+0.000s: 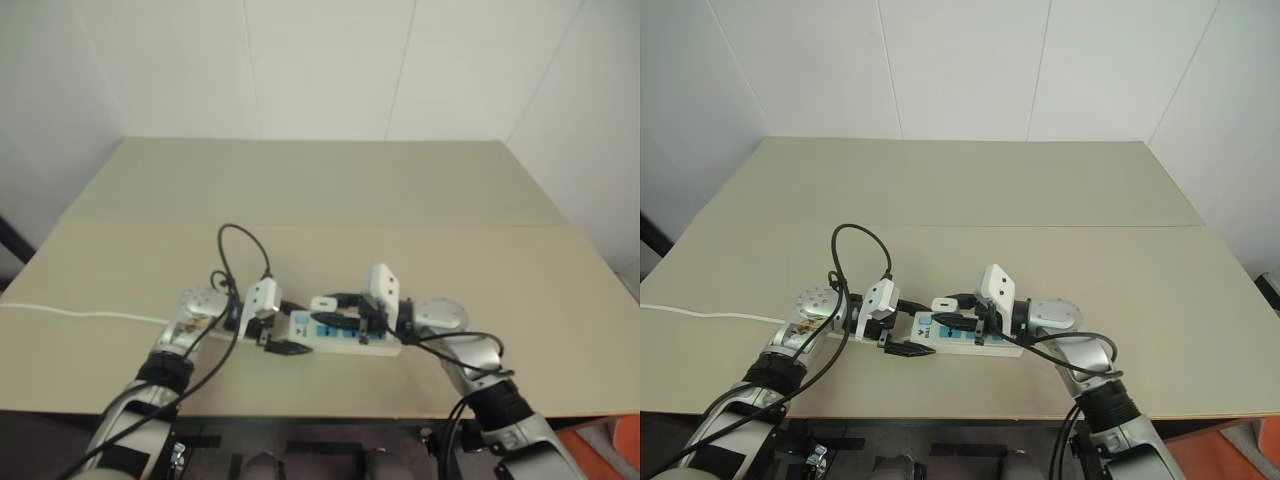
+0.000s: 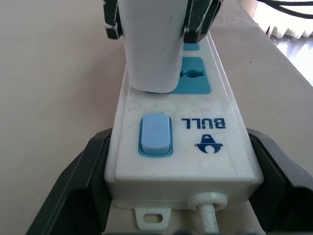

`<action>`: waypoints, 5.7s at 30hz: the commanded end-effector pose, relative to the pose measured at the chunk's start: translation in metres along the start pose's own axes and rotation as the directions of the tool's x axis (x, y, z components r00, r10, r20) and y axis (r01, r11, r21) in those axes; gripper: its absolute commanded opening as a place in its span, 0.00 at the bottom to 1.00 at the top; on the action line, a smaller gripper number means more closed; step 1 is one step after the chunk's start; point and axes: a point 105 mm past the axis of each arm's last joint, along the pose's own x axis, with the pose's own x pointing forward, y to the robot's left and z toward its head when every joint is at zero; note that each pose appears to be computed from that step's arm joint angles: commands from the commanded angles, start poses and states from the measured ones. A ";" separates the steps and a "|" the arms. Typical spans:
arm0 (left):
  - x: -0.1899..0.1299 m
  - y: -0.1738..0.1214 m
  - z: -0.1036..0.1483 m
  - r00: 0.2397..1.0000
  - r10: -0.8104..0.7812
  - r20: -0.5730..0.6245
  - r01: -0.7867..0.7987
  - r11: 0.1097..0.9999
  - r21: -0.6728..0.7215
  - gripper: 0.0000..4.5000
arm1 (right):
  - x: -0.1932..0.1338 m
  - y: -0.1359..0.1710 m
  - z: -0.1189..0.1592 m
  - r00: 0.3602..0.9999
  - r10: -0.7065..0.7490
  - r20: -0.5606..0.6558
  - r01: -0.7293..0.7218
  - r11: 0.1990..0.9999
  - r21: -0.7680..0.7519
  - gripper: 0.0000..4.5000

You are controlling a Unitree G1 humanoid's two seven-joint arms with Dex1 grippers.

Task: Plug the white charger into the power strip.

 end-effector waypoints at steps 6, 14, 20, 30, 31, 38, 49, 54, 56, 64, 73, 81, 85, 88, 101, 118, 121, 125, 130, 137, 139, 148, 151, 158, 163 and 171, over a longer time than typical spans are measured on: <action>-0.018 0.008 0.002 0.998 0.051 -0.029 -0.051 0.999 0.011 0.73 | -0.019 -0.001 -0.043 0.984 -0.018 -0.180 0.026 0.999 0.043 0.26; -0.016 0.008 0.002 0.998 0.051 -0.025 -0.051 0.999 0.009 0.73 | -0.001 0.004 -0.050 0.971 0.034 -0.237 -0.024 0.999 0.044 0.26; -0.016 0.006 0.002 0.998 0.055 -0.022 -0.055 0.998 0.006 0.73 | 0.002 0.000 -0.052 0.974 0.027 -0.223 -0.006 0.995 0.096 0.26; -0.019 0.005 0.000 0.998 0.066 -0.026 -0.066 0.998 -0.001 0.73 | -0.020 -0.001 -0.062 0.975 0.006 -0.222 0.028 0.988 0.149 0.26; -0.019 0.005 0.000 0.997 0.066 -0.027 -0.066 0.998 -0.001 0.73 | -0.022 0.000 -0.063 0.974 0.008 -0.225 0.026 0.988 0.149 0.26; -0.021 0.005 -0.001 0.997 0.072 -0.033 -0.072 0.997 -0.006 0.73 | -0.028 0.002 -0.064 0.970 0.031 -0.243 0.004 0.990 0.140 0.26; -0.022 0.005 -0.003 0.996 0.080 -0.034 -0.080 0.997 -0.010 0.73 | -0.030 -0.001 -0.066 0.964 0.038 -0.264 -0.002 0.991 0.134 0.26; -0.022 0.006 -0.002 0.996 0.083 -0.035 -0.083 0.997 -0.007 0.73 | -0.019 -0.002 -0.065 0.958 0.045 -0.282 -0.015 0.994 0.108 0.26; -0.022 0.007 -0.002 0.996 0.083 -0.035 -0.084 0.996 -0.006 0.73 | -0.015 -0.002 -0.066 0.954 0.054 -0.296 -0.028 0.995 0.092 0.26; -0.020 0.006 -0.001 0.996 0.086 -0.030 -0.086 0.996 -0.006 0.73 | -0.004 0.001 -0.066 0.945 0.094 -0.313 -0.070 0.994 0.085 0.26; -0.023 0.004 -0.003 0.995 0.096 -0.034 -0.096 0.995 -0.012 0.73 | -0.021 0.002 -0.081 0.935 0.087 -0.344 -0.041 0.990 0.137 0.26; -0.027 0.005 -0.003 0.994 0.104 -0.037 -0.105 0.994 -0.012 0.73 | -0.034 0.003 -0.092 0.930 0.074 -0.360 -0.012 0.985 0.170 0.26; -0.029 0.006 -0.003 0.993 0.108 -0.042 -0.109 0.994 -0.011 0.73 | -0.037 0.003 -0.094 0.931 0.068 -0.357 -0.003 0.984 0.179 0.26; -0.031 0.006 -0.003 0.993 0.112 -0.046 -0.113 0.994 -0.010 0.73 | -0.040 0.002 -0.096 0.930 0.067 -0.361 0.002 0.982 0.187 0.26; -0.026 0.007 0.000 0.990 0.139 -0.023 -0.139 0.990 0.002 0.73 | -0.013 -0.002 -0.074 0.944 0.137 -0.301 -0.096 0.985 0.145 0.26; -0.021 0.005 -0.001 0.984 0.176 -0.004 -0.176 0.984 -0.006 0.73 | -0.004 -0.002 -0.054 0.961 0.152 -0.229 -0.127 0.985 0.118 0.26; -0.021 0.005 0.000 0.985 0.174 -0.003 -0.174 0.985 -0.007 0.73 | -0.002 -0.001 -0.050 0.964 0.150 -0.219 -0.128 0.985 0.111 0.26; -0.020 0.005 -0.001 0.985 0.170 -0.003 -0.170 0.985 -0.008 0.73 | -0.002 0.001 -0.048 0.966 0.151 -0.211 -0.130 0.985 0.109 0.26; -0.019 0.004 -0.001 0.986 0.165 -0.003 -0.165 0.986 -0.009 0.73 | -0.003 0.002 -0.044 0.967 0.156 -0.201 -0.136 0.985 0.106 0.26; -0.018 0.003 -0.001 0.987 0.161 -0.002 -0.161 0.987 -0.011 0.73 | -0.003 0.000 -0.042 0.966 0.159 -0.202 -0.140 0.984 0.108 0.71; -0.018 0.002 -0.001 0.987 0.161 -0.002 -0.161 0.987 -0.011 0.73 | -0.002 -0.001 -0.042 0.967 0.152 -0.205 -0.133 0.986 0.102 0.87; -0.017 0.006 0.002 0.983 0.183 0.019 -0.183 0.983 -0.012 0.90 | -0.003 -0.010 -0.027 0.979 0.122 -0.164 -0.110 0.991 0.079 1.00; -0.018 0.010 0.009 0.980 0.194 0.051 -0.194 0.981 -0.012 0.99 | -0.009 -0.016 -0.016 0.984 0.104 -0.143 -0.096 0.993 0.064 1.00; -0.028 0.008 0.040 0.979 0.159 0.131 -0.165 0.985 0.041 0.99 | -0.037 -0.032 0.015 0.992 0.042 -0.120 -0.042 0.999 0.000 1.00; -0.047 -0.012 0.063 0.987 0.059 0.153 -0.066 0.997 0.044 0.99 | -0.070 -0.037 0.036 0.992 0.003 -0.129 -0.010 0.998 -0.056 1.00; -0.100 -0.019 0.081 0.985 0.147 0.086 -0.153 0.986 0.068 0.99 | -0.136 -0.038 0.047 0.971 -0.110 -0.214 0.092 0.991 -0.093 1.00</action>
